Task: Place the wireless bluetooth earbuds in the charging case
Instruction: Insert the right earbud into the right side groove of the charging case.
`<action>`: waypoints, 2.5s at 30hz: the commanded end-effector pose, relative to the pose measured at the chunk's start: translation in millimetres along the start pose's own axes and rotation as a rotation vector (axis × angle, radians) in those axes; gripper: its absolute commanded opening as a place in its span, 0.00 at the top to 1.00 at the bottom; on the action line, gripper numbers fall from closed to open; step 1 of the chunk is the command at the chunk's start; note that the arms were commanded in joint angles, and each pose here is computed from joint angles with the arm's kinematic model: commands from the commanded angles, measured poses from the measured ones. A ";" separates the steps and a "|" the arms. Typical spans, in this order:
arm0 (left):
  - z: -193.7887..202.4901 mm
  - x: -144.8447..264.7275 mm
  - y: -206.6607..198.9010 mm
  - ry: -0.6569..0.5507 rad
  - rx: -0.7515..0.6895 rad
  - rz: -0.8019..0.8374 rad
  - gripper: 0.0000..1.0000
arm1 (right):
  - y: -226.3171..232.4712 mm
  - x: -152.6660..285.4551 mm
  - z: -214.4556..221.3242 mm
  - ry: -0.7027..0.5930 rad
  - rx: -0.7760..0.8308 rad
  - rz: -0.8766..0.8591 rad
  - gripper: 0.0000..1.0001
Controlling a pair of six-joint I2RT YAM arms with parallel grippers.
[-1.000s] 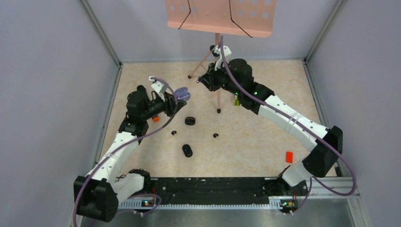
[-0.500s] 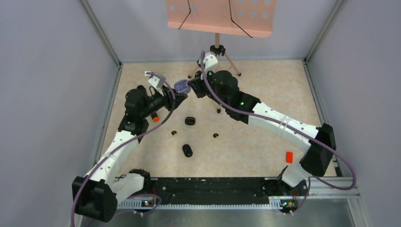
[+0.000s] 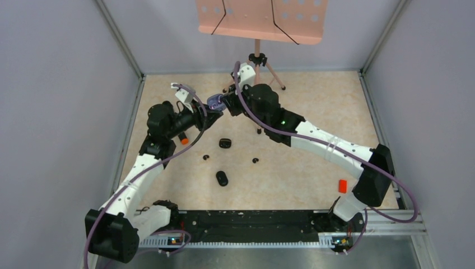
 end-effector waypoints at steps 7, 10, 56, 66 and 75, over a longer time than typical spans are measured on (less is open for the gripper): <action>-40.1 0.5 -2.5 -0.102 -0.065 -0.014 1.00 | 6.3 -2.4 -11.3 -0.025 0.010 -0.020 1.00; -39.7 1.0 0.6 -0.103 -0.066 -0.036 1.00 | 5.5 -1.7 -9.7 -0.016 0.027 -0.022 1.00; -29.1 1.3 2.7 -0.113 -0.052 -0.036 1.00 | 2.8 32.3 -5.5 0.118 0.222 -0.079 0.85; -31.3 -0.1 -6.8 -0.134 -0.034 0.041 1.00 | 6.8 38.0 7.1 0.112 0.190 -0.125 0.84; -17.8 -0.6 4.0 -0.095 -0.058 -0.010 1.00 | 7.7 43.4 -1.9 0.074 0.175 -0.129 0.96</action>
Point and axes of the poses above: each gripper's point midway between its finger pads, its own x axis back along the fingers, its own y axis along the line the jaws close on, z = x × y, the point moved 2 cm from there along x, back along the fingers, and after that the axes turned 7 degrees about -x, right-handed, at the moved point
